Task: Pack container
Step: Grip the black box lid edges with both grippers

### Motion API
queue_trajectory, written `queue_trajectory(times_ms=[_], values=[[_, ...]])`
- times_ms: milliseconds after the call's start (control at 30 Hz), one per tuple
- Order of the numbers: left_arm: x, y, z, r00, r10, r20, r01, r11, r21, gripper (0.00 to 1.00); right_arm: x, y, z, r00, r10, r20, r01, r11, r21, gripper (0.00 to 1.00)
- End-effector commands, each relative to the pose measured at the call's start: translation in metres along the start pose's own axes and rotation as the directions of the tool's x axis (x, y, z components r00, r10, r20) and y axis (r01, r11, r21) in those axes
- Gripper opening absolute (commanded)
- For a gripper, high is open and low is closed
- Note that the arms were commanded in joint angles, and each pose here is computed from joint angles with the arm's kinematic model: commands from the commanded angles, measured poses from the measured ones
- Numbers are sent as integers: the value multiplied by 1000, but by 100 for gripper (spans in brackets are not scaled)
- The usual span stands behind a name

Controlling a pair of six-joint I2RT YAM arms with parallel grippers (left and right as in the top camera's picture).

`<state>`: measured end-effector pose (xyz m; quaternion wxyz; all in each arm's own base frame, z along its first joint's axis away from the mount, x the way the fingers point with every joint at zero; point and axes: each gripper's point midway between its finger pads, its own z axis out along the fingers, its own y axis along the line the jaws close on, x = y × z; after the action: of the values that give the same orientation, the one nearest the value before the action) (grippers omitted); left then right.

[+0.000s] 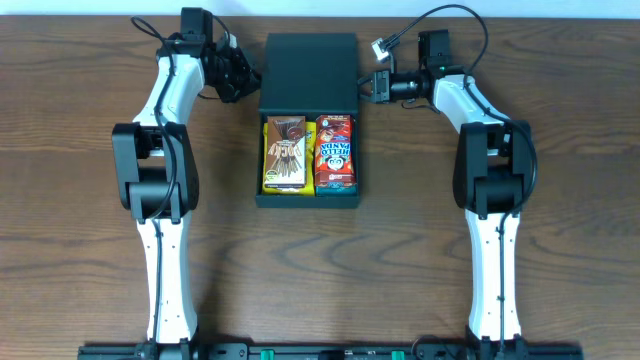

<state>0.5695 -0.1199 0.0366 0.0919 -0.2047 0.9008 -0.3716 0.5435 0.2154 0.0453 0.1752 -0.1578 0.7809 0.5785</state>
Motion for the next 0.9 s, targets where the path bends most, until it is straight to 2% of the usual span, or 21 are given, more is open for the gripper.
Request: queue_trajectory(times_ms=[0, 133, 333, 600, 867], values=[[13, -6, 13, 996, 55, -68, -50, 995, 82, 5, -1, 25, -2, 1000, -9, -11, 7, 988, -155, 1], [13, -24, 10, 987, 141, -70, -127, 976, 177, 6, -5, 39, -9, 999, -40, -4, 38, 971, -237, 1], [16, -35, 0, 977, 198, -84, -170, 950, 261, 6, -18, 51, -22, 999, -42, -2, 40, 952, -303, 2], [15, -52, -23, 951, 307, -41, -277, 902, 331, 5, -40, 64, -27, 1000, -18, -4, 15, 953, -304, 1], [23, -71, -38, 923, 385, -24, -345, 851, 396, 6, -55, 98, -22, 999, -29, -22, 21, 947, -319, 2]])
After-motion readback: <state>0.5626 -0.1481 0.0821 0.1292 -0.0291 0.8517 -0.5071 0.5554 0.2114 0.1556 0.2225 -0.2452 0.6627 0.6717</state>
